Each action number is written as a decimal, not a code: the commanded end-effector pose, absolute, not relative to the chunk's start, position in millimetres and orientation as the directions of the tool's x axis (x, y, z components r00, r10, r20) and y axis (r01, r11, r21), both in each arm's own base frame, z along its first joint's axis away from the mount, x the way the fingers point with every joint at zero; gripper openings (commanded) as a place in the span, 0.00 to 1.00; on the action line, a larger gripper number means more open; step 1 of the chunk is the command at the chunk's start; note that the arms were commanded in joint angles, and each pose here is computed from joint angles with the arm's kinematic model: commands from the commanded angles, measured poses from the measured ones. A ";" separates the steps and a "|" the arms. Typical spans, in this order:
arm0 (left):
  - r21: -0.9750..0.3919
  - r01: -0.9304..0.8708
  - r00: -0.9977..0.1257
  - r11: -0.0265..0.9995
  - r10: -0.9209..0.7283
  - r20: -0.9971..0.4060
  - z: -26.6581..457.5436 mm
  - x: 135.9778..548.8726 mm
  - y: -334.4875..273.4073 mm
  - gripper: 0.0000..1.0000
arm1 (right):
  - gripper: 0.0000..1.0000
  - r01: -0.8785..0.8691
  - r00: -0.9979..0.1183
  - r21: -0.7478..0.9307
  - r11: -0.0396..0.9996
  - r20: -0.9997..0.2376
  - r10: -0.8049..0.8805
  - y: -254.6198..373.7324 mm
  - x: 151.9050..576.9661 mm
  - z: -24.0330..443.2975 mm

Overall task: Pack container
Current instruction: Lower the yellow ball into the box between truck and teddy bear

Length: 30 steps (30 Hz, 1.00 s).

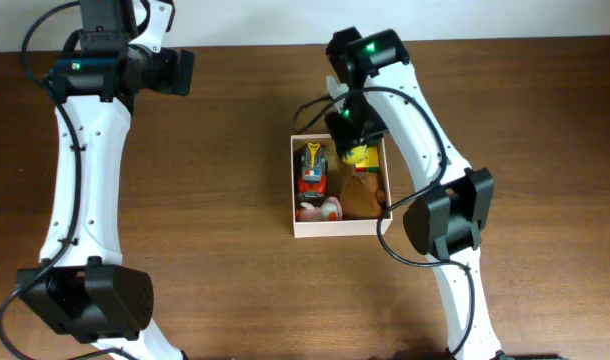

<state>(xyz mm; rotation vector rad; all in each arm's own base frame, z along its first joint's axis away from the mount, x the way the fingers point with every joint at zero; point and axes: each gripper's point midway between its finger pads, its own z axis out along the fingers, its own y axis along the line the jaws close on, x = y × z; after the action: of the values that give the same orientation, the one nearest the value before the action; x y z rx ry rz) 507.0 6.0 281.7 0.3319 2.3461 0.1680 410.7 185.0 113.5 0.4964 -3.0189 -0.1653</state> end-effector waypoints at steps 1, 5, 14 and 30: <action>0.217 0.176 -0.672 0.960 0.278 -0.686 291.8 507.7 5.4 0.99 | 0.34 -0.332 -0.935 0.117 0.936 0.095 -0.343 187.2 402.9 101.6; 0.217 0.176 -0.672 0.960 0.279 -0.686 291.8 507.7 5.4 0.99 | 0.35 -0.334 -0.936 0.118 0.935 0.074 -0.344 189.1 407.6 100.9; 0.217 0.176 -0.672 0.960 0.278 -0.686 291.8 507.6 5.4 0.99 | 0.46 -0.339 -0.933 0.118 0.934 0.086 -0.349 190.1 406.9 87.5; 0.217 0.176 -0.672 0.960 0.278 -0.686 291.8 507.7 5.4 0.99 | 0.54 -0.340 -0.931 0.120 0.933 0.096 -0.352 190.9 404.7 84.2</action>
<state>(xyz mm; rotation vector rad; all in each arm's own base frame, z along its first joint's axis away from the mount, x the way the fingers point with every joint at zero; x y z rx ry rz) 507.0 6.0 281.7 0.3319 2.3458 0.1680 407.1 186.4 82.7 0.5048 -2.9767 -0.1505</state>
